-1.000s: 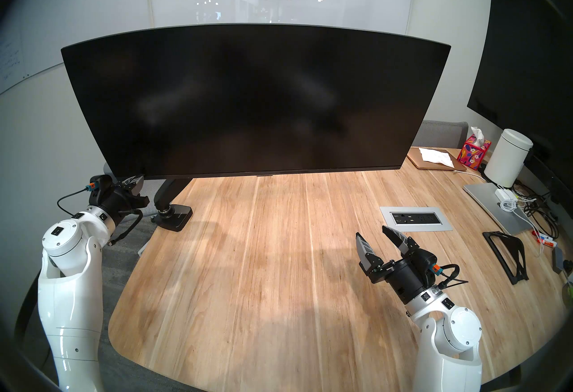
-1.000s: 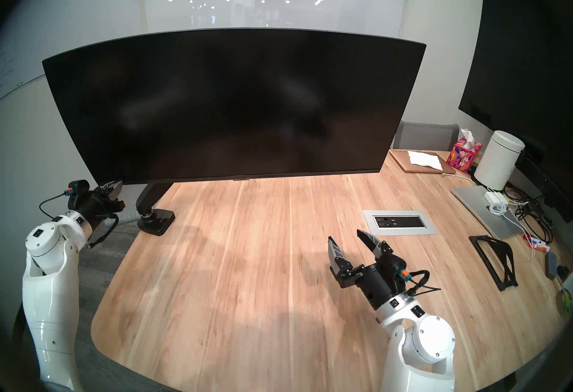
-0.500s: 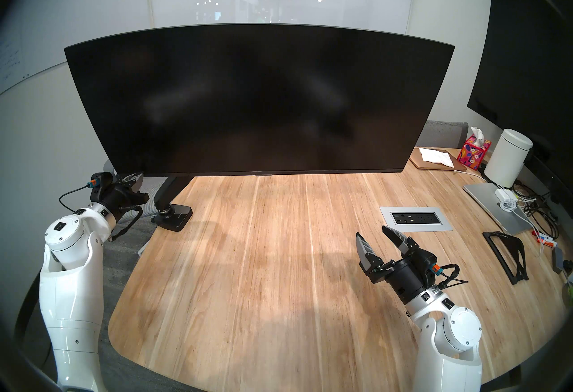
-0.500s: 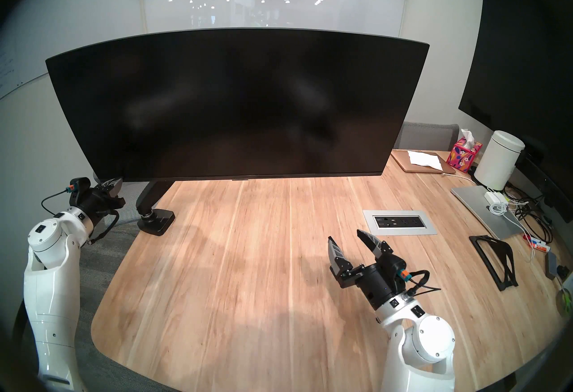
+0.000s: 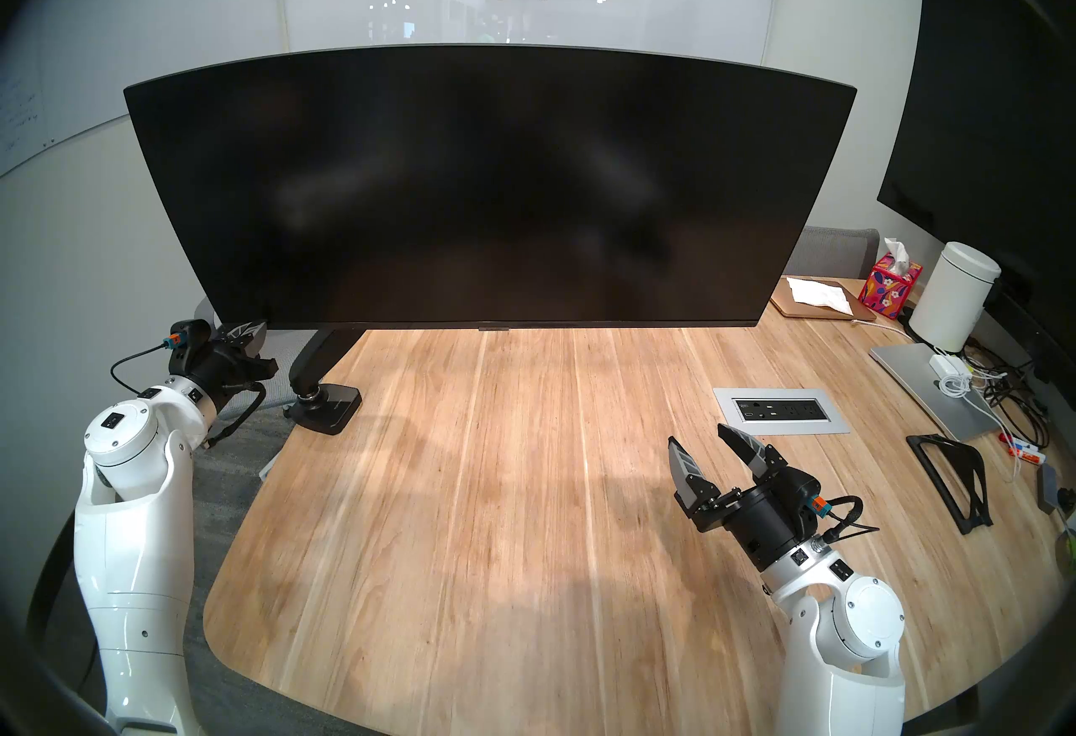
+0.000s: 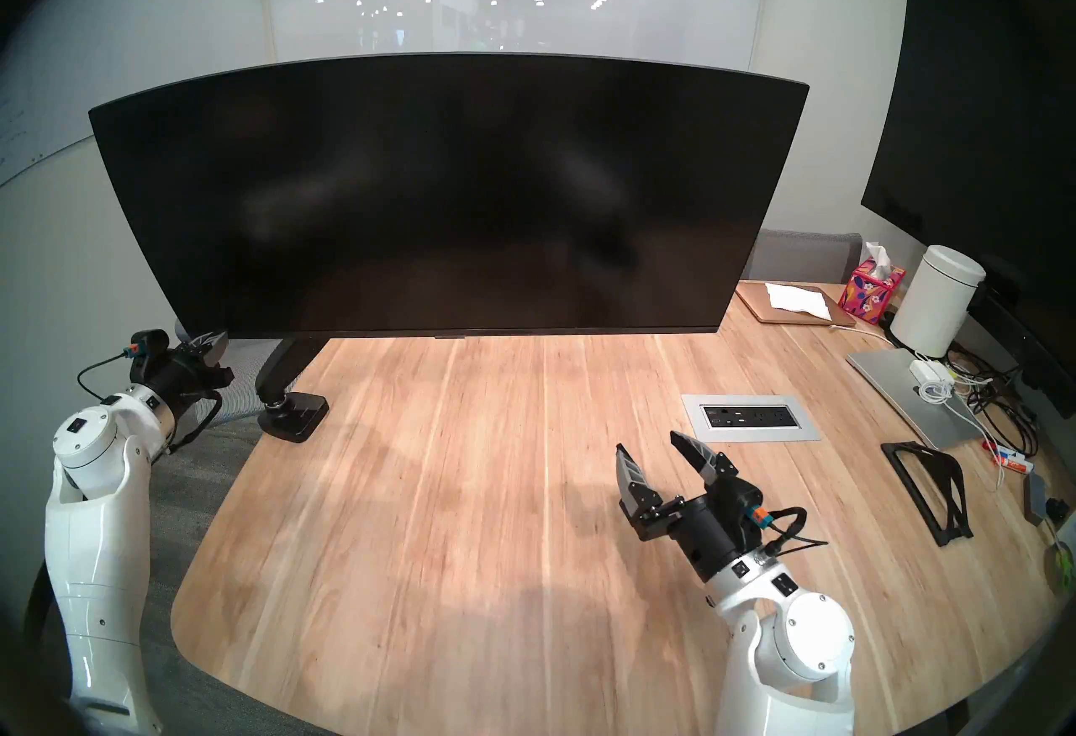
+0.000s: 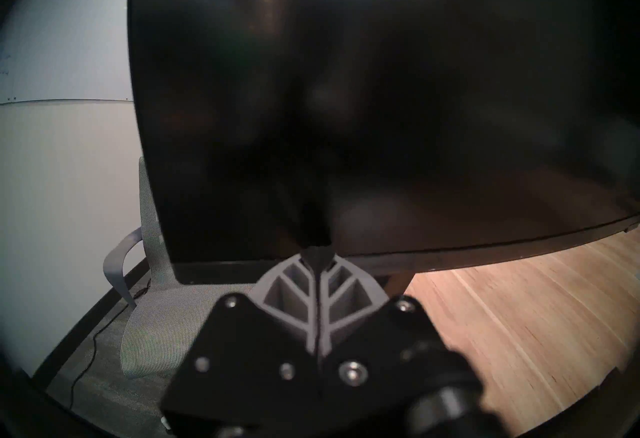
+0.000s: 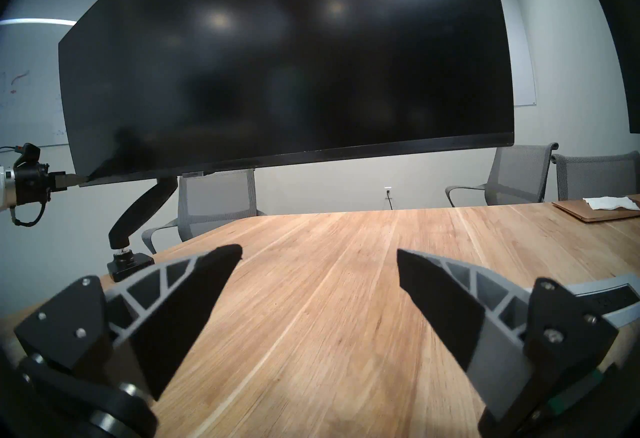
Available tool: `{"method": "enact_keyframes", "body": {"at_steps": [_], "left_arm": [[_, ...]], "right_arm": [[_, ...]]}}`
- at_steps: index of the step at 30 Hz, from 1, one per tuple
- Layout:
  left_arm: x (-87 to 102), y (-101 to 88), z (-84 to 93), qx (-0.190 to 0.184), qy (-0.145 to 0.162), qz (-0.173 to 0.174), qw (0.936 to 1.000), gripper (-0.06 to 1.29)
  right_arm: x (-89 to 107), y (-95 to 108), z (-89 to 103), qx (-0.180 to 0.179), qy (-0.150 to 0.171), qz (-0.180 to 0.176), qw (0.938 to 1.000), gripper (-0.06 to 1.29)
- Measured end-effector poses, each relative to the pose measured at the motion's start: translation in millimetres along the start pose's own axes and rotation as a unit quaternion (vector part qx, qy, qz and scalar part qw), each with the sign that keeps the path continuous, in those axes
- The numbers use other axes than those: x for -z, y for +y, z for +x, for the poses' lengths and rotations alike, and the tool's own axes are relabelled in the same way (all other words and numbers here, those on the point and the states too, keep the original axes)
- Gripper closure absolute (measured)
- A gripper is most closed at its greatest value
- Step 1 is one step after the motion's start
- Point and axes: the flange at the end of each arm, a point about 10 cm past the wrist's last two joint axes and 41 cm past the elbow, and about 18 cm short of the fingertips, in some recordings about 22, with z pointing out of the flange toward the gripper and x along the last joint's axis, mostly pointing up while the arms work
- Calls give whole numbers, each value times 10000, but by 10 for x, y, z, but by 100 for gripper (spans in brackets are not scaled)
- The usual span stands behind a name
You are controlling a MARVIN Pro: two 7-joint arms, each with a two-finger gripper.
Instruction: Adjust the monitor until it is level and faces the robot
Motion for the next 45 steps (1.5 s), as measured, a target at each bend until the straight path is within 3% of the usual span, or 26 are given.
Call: {"method": "enact_keyframes", "body": {"at_steps": [9, 24, 33, 45], "left_arm": [[63, -29, 30, 47, 48, -72, 10000, 125], [426, -48, 48, 234, -38, -312, 9992, 125], [743, 40, 25, 367, -218, -725, 9965, 125], [1163, 219, -116, 422, -607, -1394, 9875, 125]], "right_arm": [[0, 0, 0, 0, 0, 0, 10000, -1], [0, 0, 0, 0, 0, 0, 10000, -1], [0, 0, 0, 0, 0, 0, 10000, -1], [0, 0, 0, 0, 0, 0, 10000, -1]]}}
